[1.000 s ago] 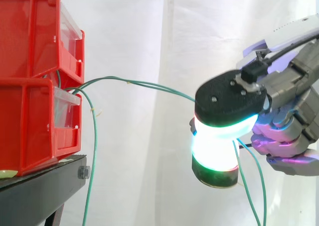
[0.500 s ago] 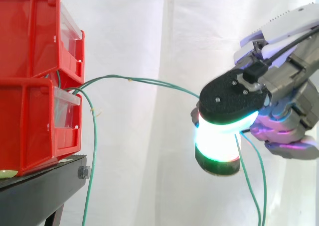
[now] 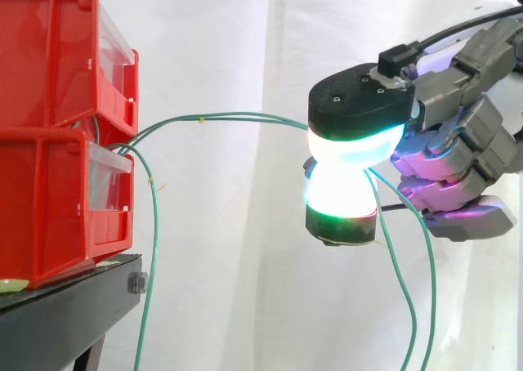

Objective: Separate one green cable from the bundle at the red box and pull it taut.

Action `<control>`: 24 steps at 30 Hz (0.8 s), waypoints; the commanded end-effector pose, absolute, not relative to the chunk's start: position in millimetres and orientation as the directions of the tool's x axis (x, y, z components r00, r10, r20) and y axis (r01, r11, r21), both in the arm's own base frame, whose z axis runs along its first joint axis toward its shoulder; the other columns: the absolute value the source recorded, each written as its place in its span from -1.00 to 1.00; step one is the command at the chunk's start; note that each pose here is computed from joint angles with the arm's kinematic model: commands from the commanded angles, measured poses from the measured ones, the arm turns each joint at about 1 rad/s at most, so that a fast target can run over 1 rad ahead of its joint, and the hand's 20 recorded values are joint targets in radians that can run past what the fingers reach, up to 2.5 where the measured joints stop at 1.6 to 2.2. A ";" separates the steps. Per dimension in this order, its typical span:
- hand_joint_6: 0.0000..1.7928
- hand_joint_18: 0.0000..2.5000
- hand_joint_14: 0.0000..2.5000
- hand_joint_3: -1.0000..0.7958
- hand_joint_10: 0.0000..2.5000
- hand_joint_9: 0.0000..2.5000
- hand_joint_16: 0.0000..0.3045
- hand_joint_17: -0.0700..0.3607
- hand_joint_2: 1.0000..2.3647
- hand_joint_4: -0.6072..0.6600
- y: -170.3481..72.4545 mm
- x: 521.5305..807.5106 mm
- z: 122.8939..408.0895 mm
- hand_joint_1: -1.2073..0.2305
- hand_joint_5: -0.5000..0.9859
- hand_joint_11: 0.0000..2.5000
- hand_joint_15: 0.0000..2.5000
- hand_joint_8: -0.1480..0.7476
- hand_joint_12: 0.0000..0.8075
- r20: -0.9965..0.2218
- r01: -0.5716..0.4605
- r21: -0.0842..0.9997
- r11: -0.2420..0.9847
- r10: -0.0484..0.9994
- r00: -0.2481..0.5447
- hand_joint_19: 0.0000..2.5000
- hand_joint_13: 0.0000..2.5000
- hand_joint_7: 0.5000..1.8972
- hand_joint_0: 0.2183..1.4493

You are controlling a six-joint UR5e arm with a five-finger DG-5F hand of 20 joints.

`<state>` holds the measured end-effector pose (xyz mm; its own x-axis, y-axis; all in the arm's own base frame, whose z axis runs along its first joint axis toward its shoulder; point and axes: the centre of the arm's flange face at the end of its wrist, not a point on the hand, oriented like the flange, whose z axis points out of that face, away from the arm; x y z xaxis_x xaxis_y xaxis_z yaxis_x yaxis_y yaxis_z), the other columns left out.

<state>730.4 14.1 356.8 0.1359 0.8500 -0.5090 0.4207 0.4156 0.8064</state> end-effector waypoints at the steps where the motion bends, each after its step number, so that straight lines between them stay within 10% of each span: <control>1: -0.28 -0.06 0.16 -0.44 -0.35 0.15 -0.69 -0.18 -1.00 0.49 8.2 731.3 356.1 -0.25 -0.34 0.45 0.02 -0.13 -0.22 -0.501 0.419 0.812 0.407 0.854 0.139 -0.01 -0.15 0.11 -0.16; 24: -0.28 -0.05 0.16 -0.44 -0.34 0.15 -0.69 -0.18 -1.00 0.49 -9.4 734.4 358.1 -0.25 -0.34 0.45 0.01 -0.12 -0.21 -0.482 0.406 0.826 0.392 0.864 0.146 -0.02 -0.14 0.10 -0.16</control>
<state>733.6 -8.3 357.5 0.1432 0.8636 -0.4834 0.4073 0.3937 0.8241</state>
